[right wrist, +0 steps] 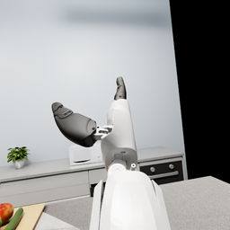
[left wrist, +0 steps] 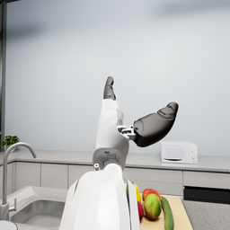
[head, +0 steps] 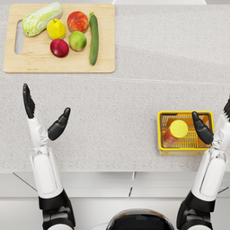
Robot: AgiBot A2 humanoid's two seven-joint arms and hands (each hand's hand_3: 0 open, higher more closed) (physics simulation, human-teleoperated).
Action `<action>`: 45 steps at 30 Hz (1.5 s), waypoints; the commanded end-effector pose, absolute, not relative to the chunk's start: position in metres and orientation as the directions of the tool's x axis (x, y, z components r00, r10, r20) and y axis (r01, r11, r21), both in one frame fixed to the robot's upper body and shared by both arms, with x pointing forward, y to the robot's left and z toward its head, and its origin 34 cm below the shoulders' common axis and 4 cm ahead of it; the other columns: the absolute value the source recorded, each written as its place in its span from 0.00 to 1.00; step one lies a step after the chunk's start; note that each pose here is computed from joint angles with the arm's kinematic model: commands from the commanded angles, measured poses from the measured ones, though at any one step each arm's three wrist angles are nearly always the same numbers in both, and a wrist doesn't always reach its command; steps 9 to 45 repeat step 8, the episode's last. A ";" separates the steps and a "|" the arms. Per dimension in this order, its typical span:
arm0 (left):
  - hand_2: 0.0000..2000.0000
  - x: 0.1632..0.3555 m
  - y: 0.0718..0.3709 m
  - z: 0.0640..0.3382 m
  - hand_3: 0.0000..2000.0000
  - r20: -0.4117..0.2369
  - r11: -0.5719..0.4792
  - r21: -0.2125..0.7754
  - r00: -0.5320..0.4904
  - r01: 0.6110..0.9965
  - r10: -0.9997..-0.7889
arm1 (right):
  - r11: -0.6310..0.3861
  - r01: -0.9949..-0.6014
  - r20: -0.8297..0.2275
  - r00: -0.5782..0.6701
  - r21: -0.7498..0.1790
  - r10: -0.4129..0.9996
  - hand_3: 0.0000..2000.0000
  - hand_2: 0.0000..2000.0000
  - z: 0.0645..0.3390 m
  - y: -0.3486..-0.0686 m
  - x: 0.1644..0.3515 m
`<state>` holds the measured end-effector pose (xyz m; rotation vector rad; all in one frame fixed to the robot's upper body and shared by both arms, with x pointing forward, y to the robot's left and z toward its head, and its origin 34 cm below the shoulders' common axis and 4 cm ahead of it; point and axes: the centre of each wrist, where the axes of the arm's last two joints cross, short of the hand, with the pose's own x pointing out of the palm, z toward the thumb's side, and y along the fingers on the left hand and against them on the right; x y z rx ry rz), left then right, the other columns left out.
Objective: Pick up the red potato chip and place it into the yellow basket
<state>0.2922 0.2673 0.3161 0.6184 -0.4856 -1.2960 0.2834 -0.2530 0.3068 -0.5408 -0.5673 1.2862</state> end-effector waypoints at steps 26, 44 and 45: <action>0.00 0.293 0.268 0.315 0.00 -0.009 0.153 0.663 0.213 0.733 -0.977 | 0.203 -0.730 0.092 0.190 -0.652 0.978 0.00 0.00 0.304 -0.254 0.284; 0.00 0.293 0.268 0.315 0.00 -0.009 0.153 0.663 0.213 0.733 -0.977 | 0.203 -0.730 0.092 0.190 -0.652 0.978 0.00 0.00 0.304 -0.254 0.284; 0.00 0.293 0.268 0.315 0.00 -0.009 0.153 0.663 0.213 0.733 -0.977 | 0.203 -0.730 0.092 0.190 -0.652 0.978 0.00 0.00 0.304 -0.254 0.284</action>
